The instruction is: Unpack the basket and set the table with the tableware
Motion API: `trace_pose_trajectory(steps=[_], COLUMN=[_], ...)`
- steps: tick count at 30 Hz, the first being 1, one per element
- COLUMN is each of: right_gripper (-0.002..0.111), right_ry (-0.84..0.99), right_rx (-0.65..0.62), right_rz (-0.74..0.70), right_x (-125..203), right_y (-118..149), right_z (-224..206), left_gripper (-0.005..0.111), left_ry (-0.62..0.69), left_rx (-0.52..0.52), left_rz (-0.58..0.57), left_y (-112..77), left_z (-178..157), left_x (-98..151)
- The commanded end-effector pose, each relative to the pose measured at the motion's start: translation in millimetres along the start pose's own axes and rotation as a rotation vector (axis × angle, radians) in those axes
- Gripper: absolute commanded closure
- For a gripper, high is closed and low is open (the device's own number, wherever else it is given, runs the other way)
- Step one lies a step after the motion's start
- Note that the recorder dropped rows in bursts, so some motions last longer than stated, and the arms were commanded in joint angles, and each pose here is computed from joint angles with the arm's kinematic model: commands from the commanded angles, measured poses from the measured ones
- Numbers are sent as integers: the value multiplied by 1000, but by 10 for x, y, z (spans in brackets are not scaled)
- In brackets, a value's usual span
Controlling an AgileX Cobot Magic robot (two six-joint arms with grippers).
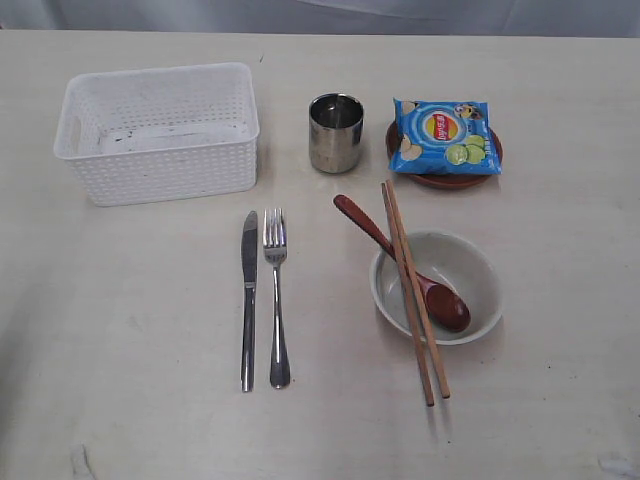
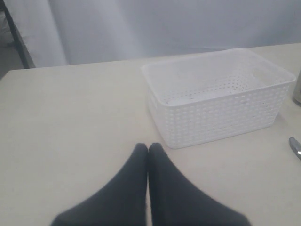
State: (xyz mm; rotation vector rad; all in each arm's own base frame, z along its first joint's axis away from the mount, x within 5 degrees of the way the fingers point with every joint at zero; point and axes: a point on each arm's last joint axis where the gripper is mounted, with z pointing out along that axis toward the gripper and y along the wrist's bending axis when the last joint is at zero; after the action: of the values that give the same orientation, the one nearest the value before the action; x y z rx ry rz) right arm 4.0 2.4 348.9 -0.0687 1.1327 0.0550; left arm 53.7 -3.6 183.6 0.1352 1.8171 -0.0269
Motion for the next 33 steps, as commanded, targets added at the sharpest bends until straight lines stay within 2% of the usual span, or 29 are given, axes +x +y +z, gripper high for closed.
trace_pose_trajectory(steps=[1,9,17,21,33], right_gripper=[109,109,109,109,109], right_ry=[93,363,500,654,657], right_rx=[25,5,4,9,10], right_rz=[-43,-86,-88,-55,-54], right_x=[551,1456,1574,1692,1693], right_y=[-12,5,1,1,0], right_z=[34,-105,-158,-235,-237], left_gripper=[106,106,106,106,106], left_ry=[1,1,1,1,1], left_rx=[4,4,4,4,4], left_rz=[-1,-1,-1,-1,-1], left_y=[-3,-3,-3,-3,-3], left_z=[1,1,1,1,1], left_x=[11,11,11,11,11])
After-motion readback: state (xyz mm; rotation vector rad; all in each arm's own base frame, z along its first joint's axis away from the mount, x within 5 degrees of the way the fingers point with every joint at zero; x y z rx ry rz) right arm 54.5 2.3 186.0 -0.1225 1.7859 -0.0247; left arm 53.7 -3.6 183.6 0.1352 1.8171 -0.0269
